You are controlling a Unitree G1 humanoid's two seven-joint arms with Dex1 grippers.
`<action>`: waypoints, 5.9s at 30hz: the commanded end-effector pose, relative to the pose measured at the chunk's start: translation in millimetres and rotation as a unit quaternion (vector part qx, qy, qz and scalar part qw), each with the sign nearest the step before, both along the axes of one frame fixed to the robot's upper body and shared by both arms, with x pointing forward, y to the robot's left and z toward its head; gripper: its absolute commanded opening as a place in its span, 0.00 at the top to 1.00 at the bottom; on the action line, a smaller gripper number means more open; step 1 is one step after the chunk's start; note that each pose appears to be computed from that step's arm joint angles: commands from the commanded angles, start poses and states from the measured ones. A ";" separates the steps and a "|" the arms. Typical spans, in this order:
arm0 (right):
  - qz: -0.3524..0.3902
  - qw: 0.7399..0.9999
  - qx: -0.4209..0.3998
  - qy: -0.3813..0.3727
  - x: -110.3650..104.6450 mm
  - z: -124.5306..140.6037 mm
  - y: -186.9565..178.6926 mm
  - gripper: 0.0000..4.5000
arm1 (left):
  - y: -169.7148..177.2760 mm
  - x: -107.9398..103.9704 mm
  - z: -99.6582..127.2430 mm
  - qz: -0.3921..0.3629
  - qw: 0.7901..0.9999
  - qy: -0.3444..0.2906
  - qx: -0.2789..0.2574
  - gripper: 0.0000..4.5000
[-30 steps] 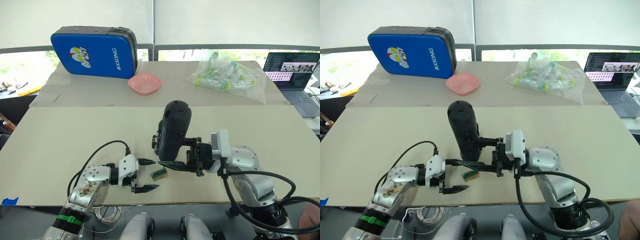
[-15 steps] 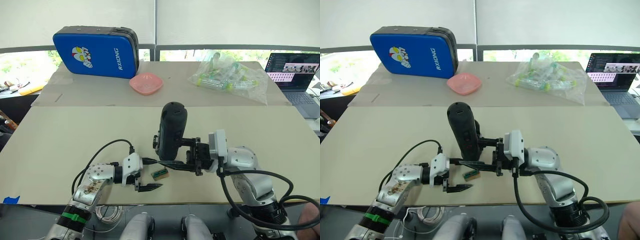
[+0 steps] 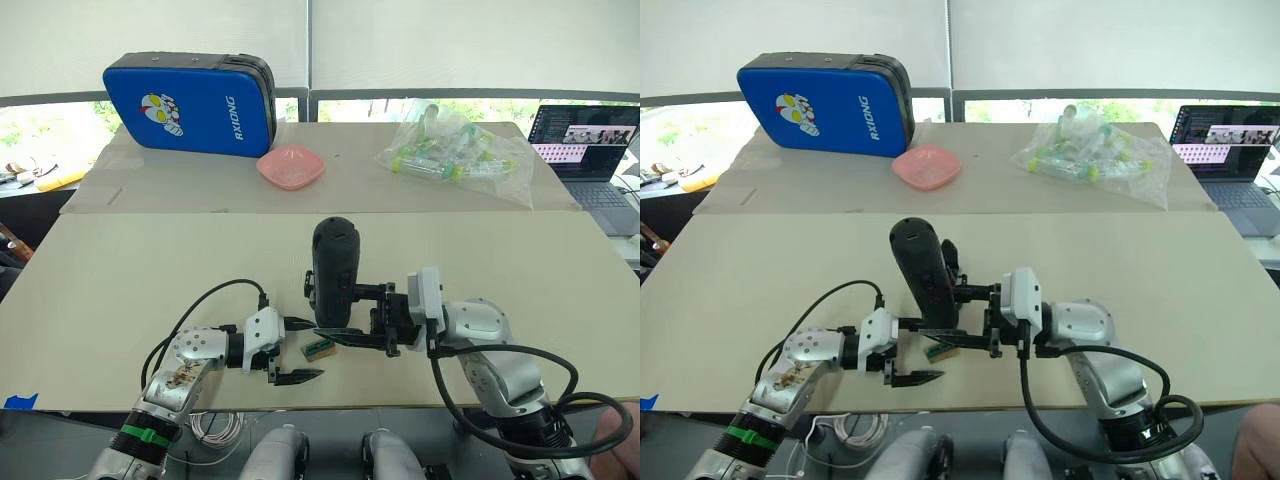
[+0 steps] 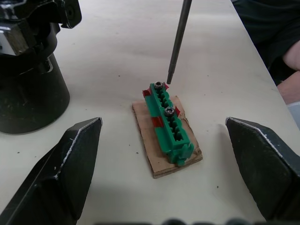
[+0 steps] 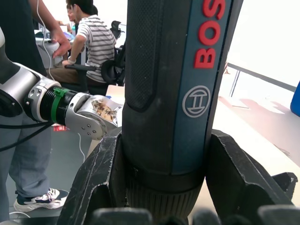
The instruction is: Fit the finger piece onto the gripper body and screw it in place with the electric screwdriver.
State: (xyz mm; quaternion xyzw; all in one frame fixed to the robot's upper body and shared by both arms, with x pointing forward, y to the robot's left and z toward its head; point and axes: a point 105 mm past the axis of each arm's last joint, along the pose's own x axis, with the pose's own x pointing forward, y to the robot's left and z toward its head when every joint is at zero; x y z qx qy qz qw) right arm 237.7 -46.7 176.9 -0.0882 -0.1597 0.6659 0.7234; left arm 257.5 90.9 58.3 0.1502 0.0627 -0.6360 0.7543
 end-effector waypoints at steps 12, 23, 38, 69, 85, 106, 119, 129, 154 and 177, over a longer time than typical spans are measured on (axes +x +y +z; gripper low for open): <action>0.011 0.998 0.041 -0.045 -3.4 27.2 -0.1 0.56 | -4.2 -11.3 -9.5 -0.012 1.000 0.028 0.006 0.00; 0.007 0.999 0.028 -0.037 -1.1 20.6 -0.5 0.56 | -4.0 -10.4 -9.3 -0.010 1.000 0.028 0.006 0.00; 0.009 0.999 0.017 -0.030 0.1 14.0 0.4 0.56 | -0.8 -9.3 -10.8 -0.005 1.000 0.027 0.010 0.00; 0.004 1.000 0.011 -0.028 2.6 11.5 1.1 0.56 | 2.8 -10.4 -15.6 0.002 1.000 0.029 0.009 0.00; 0.008 1.000 0.012 -0.022 1.4 9.3 4.6 0.56 | 4.2 -10.7 -18.3 0.005 1.000 0.029 0.009 0.00; 0.022 0.998 0.035 -0.036 -2.6 23.2 4.8 0.56 | 10.8 -3.2 -6.0 0.020 1.000 0.016 -0.007 0.00; 0.034 0.997 0.045 -0.055 -10.5 41.9 3.4 0.56 | 30.5 -0.9 32.6 0.015 0.997 -0.020 -0.074 0.00; 0.028 0.996 0.055 -0.070 -18.3 66.5 -10.8 0.56 | 58.8 3.1 69.0 0.030 0.993 -0.023 -0.114 0.00; -0.055 0.993 0.095 -0.049 36.3 118.2 -36.2 0.56 | 71.5 43.5 112.6 0.053 0.988 -0.051 -0.134 0.00; -0.016 0.996 0.090 -0.018 56.2 105.8 12.5 0.56 | 54.8 43.8 103.6 0.023 0.994 -0.041 -0.103 0.00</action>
